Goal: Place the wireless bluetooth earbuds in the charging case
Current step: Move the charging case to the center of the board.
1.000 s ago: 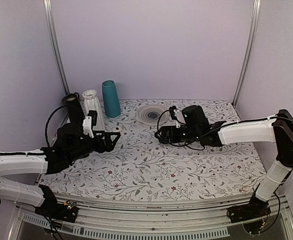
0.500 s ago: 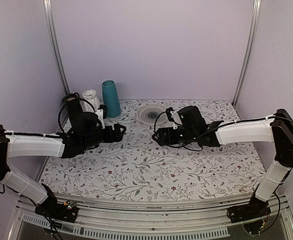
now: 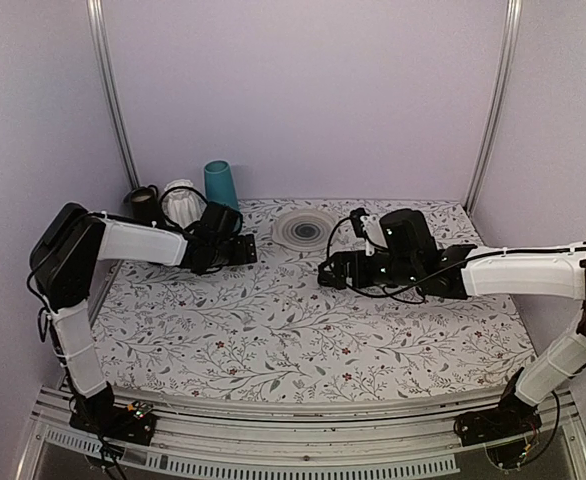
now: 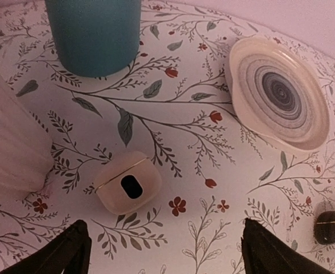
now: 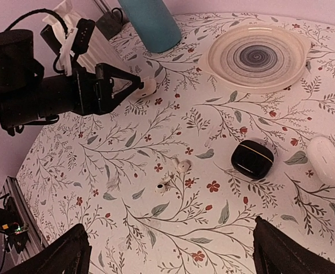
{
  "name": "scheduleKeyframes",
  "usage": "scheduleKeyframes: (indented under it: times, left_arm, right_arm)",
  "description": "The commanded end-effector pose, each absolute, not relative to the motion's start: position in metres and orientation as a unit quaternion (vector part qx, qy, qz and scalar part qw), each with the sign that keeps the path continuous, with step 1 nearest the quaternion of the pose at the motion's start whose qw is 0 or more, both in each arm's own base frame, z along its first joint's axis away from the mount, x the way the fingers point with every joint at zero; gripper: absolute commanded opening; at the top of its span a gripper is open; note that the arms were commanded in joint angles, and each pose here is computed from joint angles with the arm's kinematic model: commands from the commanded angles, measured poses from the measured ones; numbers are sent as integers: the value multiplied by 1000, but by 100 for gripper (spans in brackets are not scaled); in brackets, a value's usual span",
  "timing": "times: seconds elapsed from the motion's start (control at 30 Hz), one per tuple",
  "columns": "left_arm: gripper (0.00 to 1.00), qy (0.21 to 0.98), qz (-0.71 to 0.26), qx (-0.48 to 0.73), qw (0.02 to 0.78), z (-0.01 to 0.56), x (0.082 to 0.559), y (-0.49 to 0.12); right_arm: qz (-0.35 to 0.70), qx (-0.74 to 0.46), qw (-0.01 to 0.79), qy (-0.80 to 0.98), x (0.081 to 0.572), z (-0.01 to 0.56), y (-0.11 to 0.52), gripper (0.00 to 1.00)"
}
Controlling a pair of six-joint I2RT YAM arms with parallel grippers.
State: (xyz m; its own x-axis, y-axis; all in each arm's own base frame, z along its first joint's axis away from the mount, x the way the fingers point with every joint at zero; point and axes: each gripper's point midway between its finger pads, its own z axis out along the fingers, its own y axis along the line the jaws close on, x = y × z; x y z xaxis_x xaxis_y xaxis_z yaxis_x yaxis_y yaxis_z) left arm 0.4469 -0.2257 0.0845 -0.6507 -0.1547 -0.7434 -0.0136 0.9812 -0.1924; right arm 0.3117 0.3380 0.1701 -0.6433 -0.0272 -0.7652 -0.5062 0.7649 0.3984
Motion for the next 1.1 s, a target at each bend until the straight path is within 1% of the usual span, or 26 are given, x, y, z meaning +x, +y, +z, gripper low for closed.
scheduleKeyframes:
  times: [0.0,0.33,0.4,0.6,0.67,0.77,0.9,1.0,1.07]
  left_arm:
    - [92,915,-46,-75,395,61,464,-213]
    - [94,924,-10,-122,363,19,489,-201]
    - [94,926,-14,-127,354,11,492,-199]
    - [90,930,-2,-131,343,-6,495,-193]
    - [84,932,0,-128,338,-12,494,-193]
    - [70,935,-3,-120,335,-16,492,-194]
    - [54,933,-18,-104,345,-11,488,-199]
    - [46,933,-25,-86,349,-5,485,-204]
    - [44,931,-28,-68,357,2,480,-210]
  right_arm:
    - [297,-143,403,854,307,175,326,99]
    - [299,-137,407,852,303,179,320,99]
    - [299,-137,407,852,302,180,319,99]
    - [301,-135,412,850,299,184,315,99]
    - [299,-133,412,850,299,185,313,99]
    - [300,-129,416,849,298,186,311,99]
    - [301,-130,413,850,297,184,311,99]
    - [300,-131,412,850,298,183,313,99]
    - [301,-131,413,850,299,184,313,99]
